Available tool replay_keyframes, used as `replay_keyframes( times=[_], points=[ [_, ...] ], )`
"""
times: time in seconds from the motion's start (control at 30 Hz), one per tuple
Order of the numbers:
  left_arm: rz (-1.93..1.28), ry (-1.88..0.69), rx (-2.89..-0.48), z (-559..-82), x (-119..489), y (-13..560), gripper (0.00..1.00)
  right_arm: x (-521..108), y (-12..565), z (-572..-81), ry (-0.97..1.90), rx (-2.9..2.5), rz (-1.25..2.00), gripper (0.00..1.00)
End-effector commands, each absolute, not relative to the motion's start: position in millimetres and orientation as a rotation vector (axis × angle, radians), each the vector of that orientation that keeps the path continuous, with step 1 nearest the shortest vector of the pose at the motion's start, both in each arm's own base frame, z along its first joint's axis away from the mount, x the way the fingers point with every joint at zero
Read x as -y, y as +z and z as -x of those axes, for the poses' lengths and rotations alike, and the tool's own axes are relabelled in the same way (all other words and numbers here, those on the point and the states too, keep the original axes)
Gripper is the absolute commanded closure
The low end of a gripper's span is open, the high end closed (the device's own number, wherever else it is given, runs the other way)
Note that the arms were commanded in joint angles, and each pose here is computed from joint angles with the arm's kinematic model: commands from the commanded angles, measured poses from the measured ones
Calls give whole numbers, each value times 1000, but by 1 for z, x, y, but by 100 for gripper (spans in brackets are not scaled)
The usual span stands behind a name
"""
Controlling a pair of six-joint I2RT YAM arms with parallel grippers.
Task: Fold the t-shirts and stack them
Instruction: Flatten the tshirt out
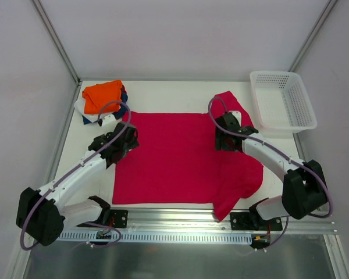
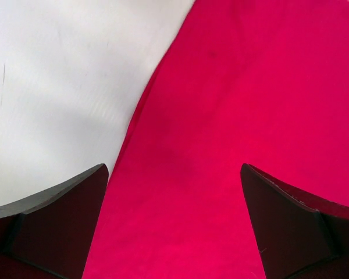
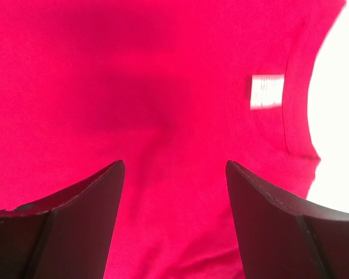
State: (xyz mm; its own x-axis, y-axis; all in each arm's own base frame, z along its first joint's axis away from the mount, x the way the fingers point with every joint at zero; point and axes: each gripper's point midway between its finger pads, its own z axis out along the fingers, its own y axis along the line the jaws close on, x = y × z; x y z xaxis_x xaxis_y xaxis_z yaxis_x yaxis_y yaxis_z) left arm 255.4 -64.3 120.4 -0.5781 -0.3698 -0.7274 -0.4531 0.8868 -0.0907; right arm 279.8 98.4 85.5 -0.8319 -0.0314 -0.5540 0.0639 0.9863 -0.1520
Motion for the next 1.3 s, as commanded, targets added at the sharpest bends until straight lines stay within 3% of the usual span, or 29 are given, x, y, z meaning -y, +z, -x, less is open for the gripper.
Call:
replay_keyframes(
  times=[0.0, 0.27, 0.5, 0.57, 0.67, 0.73, 0.8, 1.27],
  points=[
    [494, 62, -2178, -308, 72, 140, 1, -114, 109, -320, -104, -2503, -16, 26],
    [436, 0, -2199, -380, 78, 127, 1, -127, 146, -422, 53, -2459, -43, 26],
    [401, 51, -2204, -423, 73, 118, 1, -131, 157, -460, 93, -2438, -43, 26],
    [384, 48, -2187, -436, 72, 122, 5, -128, 160, -463, 79, -2427, -15, 26],
    [352, 47, -2188, -455, 72, 112, 22, -125, 165, -464, 79, -2416, -15, 26],
    [334, 30, -2179, -469, 73, 115, 39, -123, 168, -465, 78, -2410, -19, 26],
    [318, 30, -2192, -478, 76, 108, 46, -121, 170, -464, 80, -2406, -18, 26],
    [327, 47, -2167, -513, 57, 103, 47, -124, 168, -460, 112, -2402, -12, 26]
  ],
)
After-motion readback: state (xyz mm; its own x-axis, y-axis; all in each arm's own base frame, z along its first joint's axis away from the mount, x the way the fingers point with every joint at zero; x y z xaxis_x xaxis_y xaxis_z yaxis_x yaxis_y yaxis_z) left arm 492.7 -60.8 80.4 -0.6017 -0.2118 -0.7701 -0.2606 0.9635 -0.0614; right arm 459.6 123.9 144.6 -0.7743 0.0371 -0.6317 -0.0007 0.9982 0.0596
